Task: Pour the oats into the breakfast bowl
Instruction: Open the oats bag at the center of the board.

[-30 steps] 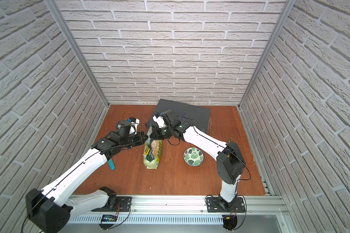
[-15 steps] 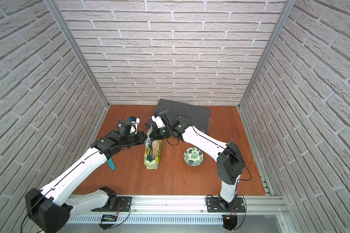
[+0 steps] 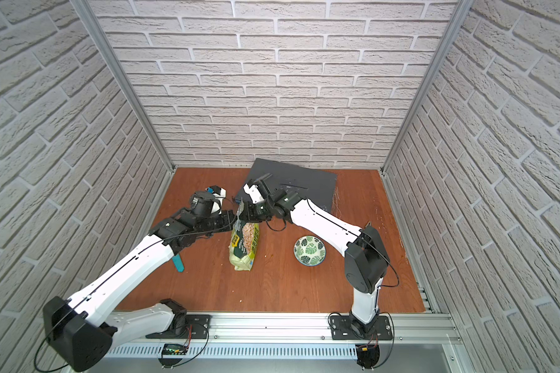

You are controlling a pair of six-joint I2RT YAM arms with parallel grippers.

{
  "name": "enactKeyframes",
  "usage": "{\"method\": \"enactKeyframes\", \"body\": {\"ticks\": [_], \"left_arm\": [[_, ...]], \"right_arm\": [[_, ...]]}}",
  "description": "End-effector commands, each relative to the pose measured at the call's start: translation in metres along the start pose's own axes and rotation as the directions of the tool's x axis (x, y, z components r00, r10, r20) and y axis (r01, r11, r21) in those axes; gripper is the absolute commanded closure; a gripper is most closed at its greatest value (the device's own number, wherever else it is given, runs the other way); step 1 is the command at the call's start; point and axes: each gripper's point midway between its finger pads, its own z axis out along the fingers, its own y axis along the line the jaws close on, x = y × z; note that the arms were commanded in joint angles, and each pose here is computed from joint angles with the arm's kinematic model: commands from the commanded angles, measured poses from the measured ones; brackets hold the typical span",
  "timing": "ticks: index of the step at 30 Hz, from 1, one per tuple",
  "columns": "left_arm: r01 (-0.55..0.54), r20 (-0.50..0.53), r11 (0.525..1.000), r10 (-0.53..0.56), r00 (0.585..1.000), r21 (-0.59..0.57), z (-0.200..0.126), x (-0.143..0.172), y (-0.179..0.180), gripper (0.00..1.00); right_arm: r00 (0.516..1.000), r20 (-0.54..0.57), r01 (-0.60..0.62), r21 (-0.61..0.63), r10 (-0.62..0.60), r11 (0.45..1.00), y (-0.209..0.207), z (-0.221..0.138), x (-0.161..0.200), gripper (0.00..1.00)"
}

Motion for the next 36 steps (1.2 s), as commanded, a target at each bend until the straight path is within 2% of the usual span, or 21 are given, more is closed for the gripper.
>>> {"method": "enactKeyframes", "body": {"ticks": [1, 12, 17, 24, 29, 36], "left_arm": [[-0.011, 0.063, 1.0, 0.01, 0.998, 0.013, -0.002, -0.017, -0.008, 1.0], [-0.008, 0.074, 1.0, 0.008, 0.997, 0.011, -0.007, -0.019, -0.009, 1.0], [-0.007, 0.091, 1.0, 0.008, 0.996, -0.011, -0.011, -0.02, -0.004, 1.0], [0.001, 0.144, 0.984, 0.025, 0.989, -0.179, -0.024, -0.023, 0.028, 1.0], [-0.004, 0.153, 0.98, 0.035, 0.988, -0.199, -0.028, -0.023, 0.031, 1.0], [0.013, 0.182, 0.966, 0.035, 0.983, -0.258, -0.031, -0.024, 0.044, 1.0]], "right_arm": [[1.0, 0.002, -0.011, 0.009, 0.011, 1.0, 0.0, 0.002, -0.006, 0.89], [1.0, -0.014, -0.024, 0.029, 0.024, 0.999, -0.005, 0.01, -0.007, 0.85], [0.999, -0.032, -0.015, 0.03, 0.016, 0.999, -0.003, 0.014, -0.005, 0.97], [0.999, 0.006, 0.043, 0.211, -0.045, 0.977, -0.029, -0.007, -0.003, 0.97], [0.998, 0.013, 0.057, 0.283, -0.063, 0.957, -0.039, -0.013, -0.001, 0.97], [0.993, 0.029, 0.091, 0.435, -0.115, 0.896, -0.057, -0.031, -0.004, 0.97]]}}
